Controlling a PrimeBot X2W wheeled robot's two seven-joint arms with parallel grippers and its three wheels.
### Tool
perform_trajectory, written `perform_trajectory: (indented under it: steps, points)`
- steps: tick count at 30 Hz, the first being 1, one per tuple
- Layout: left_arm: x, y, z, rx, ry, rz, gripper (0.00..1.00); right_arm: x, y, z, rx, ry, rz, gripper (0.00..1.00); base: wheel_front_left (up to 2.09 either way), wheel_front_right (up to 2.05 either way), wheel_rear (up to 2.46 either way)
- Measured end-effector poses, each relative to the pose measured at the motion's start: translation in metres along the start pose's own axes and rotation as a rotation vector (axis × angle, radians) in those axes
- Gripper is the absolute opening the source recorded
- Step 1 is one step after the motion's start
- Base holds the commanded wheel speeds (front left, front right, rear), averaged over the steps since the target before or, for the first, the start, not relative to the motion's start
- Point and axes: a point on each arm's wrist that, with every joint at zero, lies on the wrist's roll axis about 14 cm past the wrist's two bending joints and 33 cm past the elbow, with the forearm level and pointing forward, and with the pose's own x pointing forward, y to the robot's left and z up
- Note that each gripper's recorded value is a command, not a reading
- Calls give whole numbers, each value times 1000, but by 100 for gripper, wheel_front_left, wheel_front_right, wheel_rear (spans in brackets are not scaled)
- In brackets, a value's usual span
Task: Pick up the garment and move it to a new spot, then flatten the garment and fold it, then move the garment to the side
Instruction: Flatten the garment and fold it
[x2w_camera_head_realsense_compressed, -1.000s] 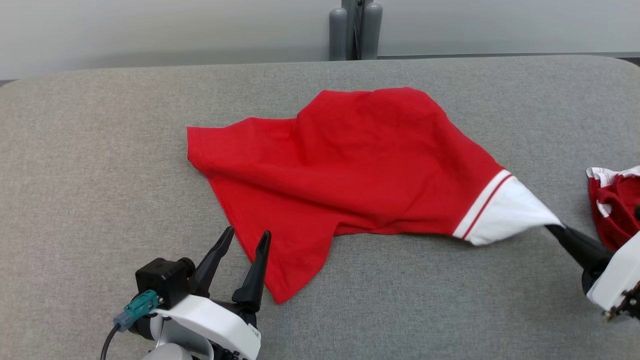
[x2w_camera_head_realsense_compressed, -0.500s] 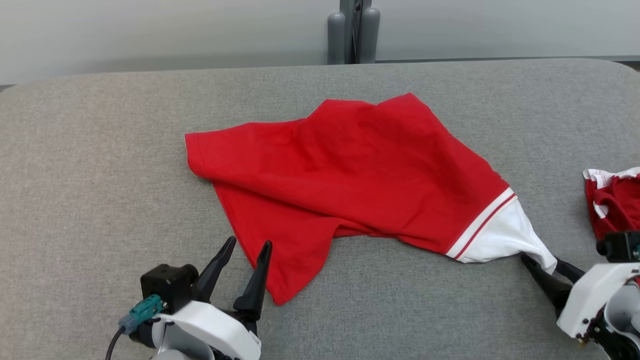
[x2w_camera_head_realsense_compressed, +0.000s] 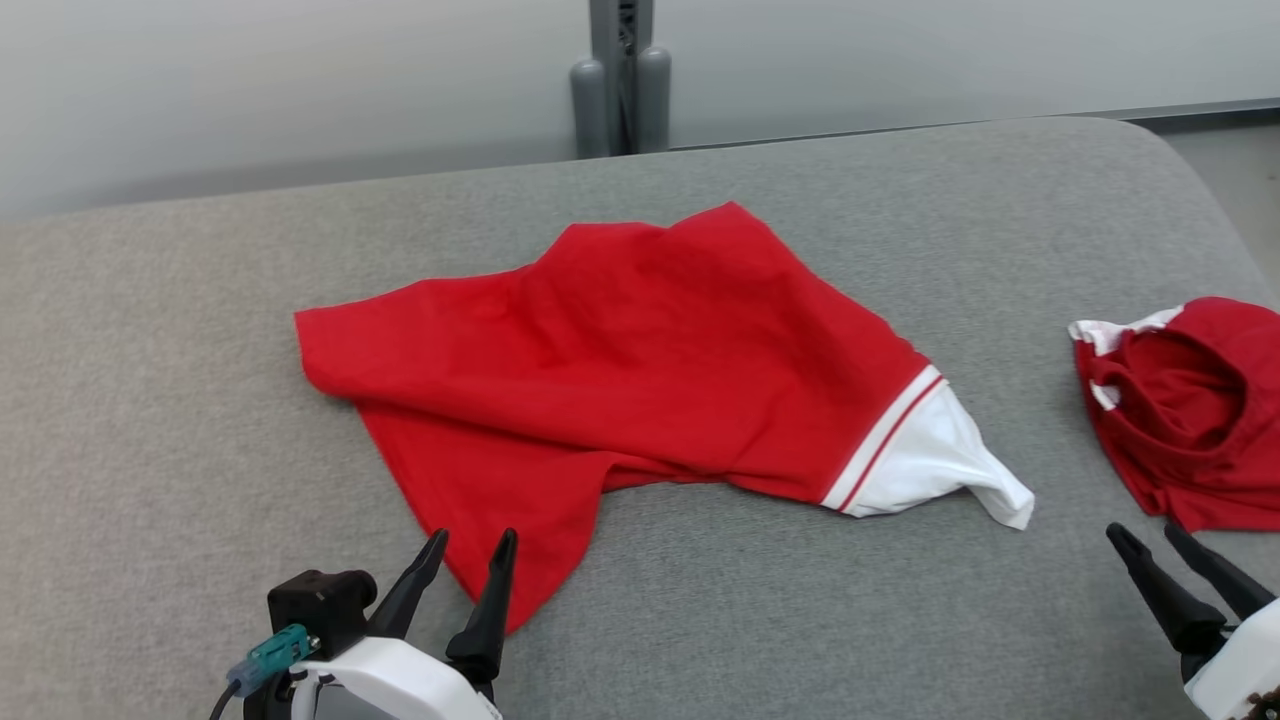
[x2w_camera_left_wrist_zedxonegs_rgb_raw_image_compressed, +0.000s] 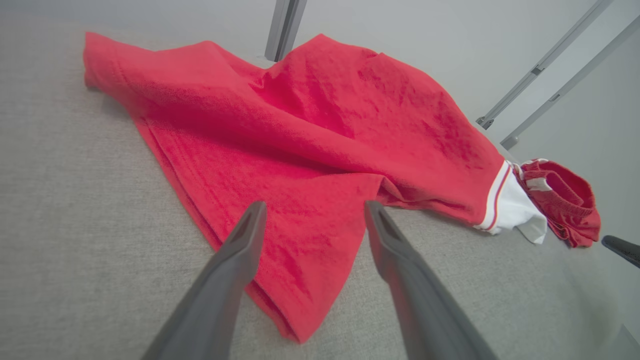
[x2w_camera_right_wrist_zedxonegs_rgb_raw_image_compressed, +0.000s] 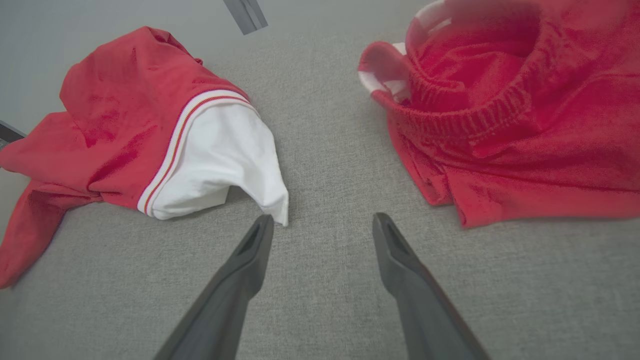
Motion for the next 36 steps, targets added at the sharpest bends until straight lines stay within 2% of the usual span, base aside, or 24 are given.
perform_trajectory:
  steps: [7, 17, 29, 36]
  points:
    - [1, -1, -8, 11, 30, -2, 100, -18, 3, 29, 14, -152, 0, 100, 0, 0, 0]
    - [-5, 2, -15, 30, 51, 9, 100, -33, 12, 37, 30, -263, -8, 100, 0, 0, 0]
    - [-31, 19, 16, 53, -93, 109, 100, -47, 37, 76, -76, -473, -9, 100, 0, 0, 0]
    - [-53, 20, 36, 53, -198, 150, 100, -49, 63, 86, -130, -523, -1, 100, 0, 0, 0]
